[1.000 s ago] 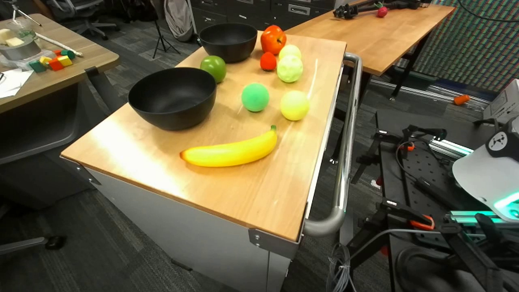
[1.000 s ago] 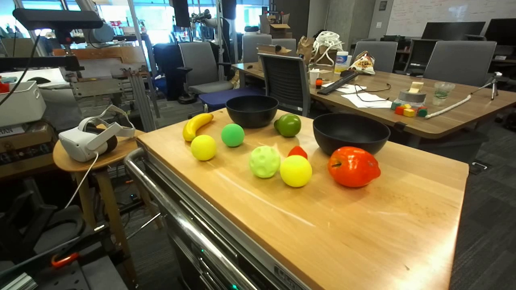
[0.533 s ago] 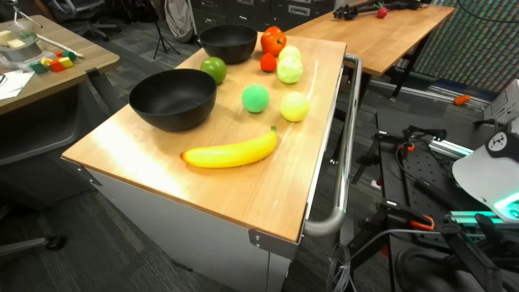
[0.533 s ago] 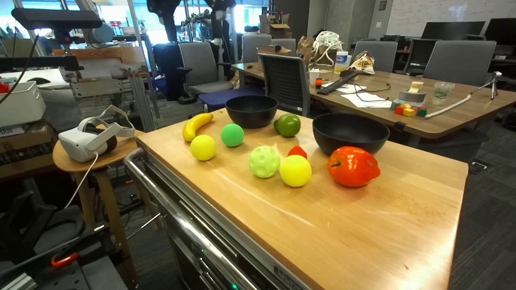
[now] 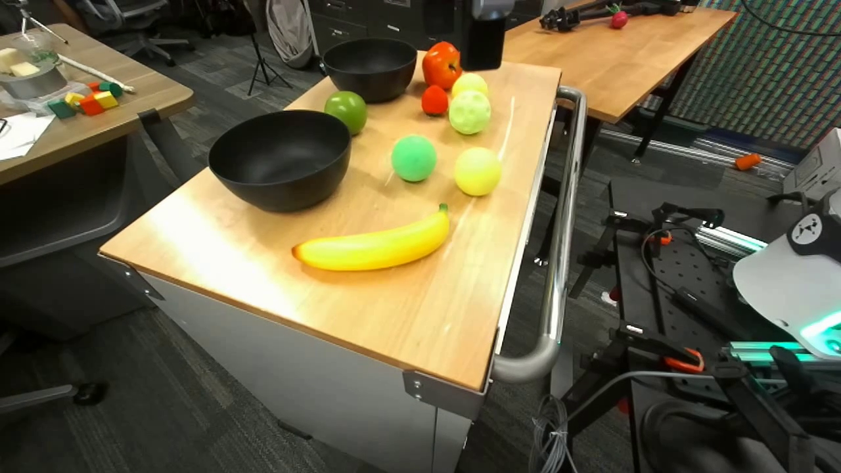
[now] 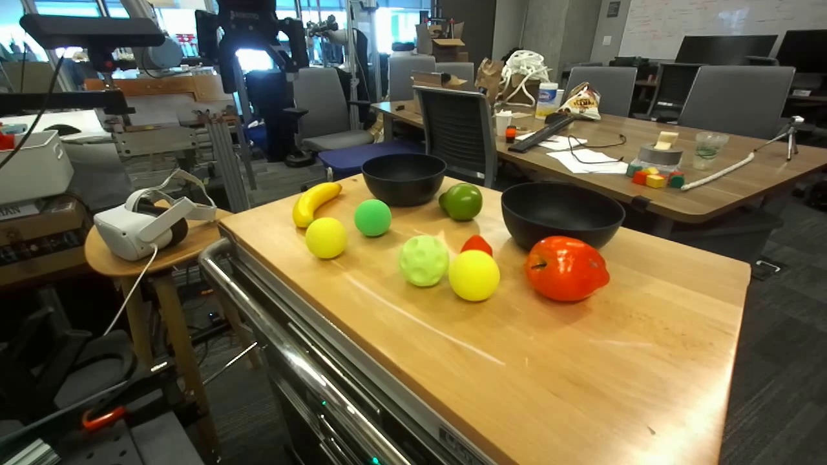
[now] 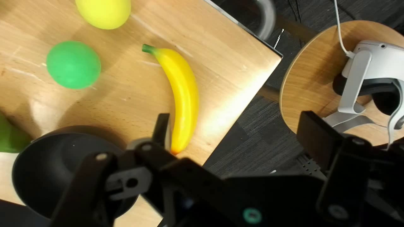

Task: Put the fruits in the bowls one by one then move the apple to the left

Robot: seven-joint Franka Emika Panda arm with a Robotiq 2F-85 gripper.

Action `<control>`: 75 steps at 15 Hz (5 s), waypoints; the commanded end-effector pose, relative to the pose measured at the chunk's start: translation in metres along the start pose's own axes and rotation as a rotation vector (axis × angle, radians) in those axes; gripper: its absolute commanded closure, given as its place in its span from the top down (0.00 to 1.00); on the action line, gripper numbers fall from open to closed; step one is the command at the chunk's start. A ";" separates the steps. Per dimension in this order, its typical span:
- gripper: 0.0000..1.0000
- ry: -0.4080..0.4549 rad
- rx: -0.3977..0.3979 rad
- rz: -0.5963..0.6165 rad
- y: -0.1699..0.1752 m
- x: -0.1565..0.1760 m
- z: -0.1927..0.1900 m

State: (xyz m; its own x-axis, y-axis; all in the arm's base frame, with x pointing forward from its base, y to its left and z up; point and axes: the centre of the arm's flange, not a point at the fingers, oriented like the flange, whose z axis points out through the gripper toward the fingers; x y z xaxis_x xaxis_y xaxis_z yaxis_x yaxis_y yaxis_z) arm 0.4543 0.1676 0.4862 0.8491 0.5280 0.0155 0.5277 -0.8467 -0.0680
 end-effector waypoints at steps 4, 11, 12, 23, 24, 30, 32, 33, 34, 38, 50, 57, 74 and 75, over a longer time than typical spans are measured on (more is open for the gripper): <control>1.00 -0.019 -0.015 -0.026 0.012 0.012 0.015; 1.00 -0.137 -0.051 0.011 0.055 0.011 0.066; 1.00 -0.148 -0.045 0.026 0.065 0.013 0.073; 1.00 -0.057 -0.279 -0.183 0.017 0.021 0.111; 1.00 -0.045 -0.341 -0.186 0.016 0.018 0.117; 1.00 -0.088 -0.263 -0.229 0.013 0.027 0.133; 1.00 -0.092 -0.130 -0.253 0.015 0.028 0.145; 1.00 -0.088 -0.069 -0.255 0.016 0.028 0.152; 1.00 -0.087 -0.041 -0.240 0.018 0.028 0.159; 0.75 -0.106 -0.017 -0.224 0.018 0.027 0.182; 0.14 -0.124 -0.179 -0.276 0.013 0.041 0.180; 0.14 -0.021 -0.493 -0.307 -0.001 0.084 0.089; 0.65 -0.131 -0.463 -0.260 0.134 0.149 0.101; 0.70 -0.121 -0.454 -0.266 0.133 0.150 0.094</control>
State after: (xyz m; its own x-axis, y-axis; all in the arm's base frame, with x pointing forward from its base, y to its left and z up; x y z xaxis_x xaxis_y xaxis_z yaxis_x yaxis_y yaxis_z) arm 0.6357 0.1375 0.3590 0.7064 0.6891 -0.1616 0.6869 -0.6123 0.3914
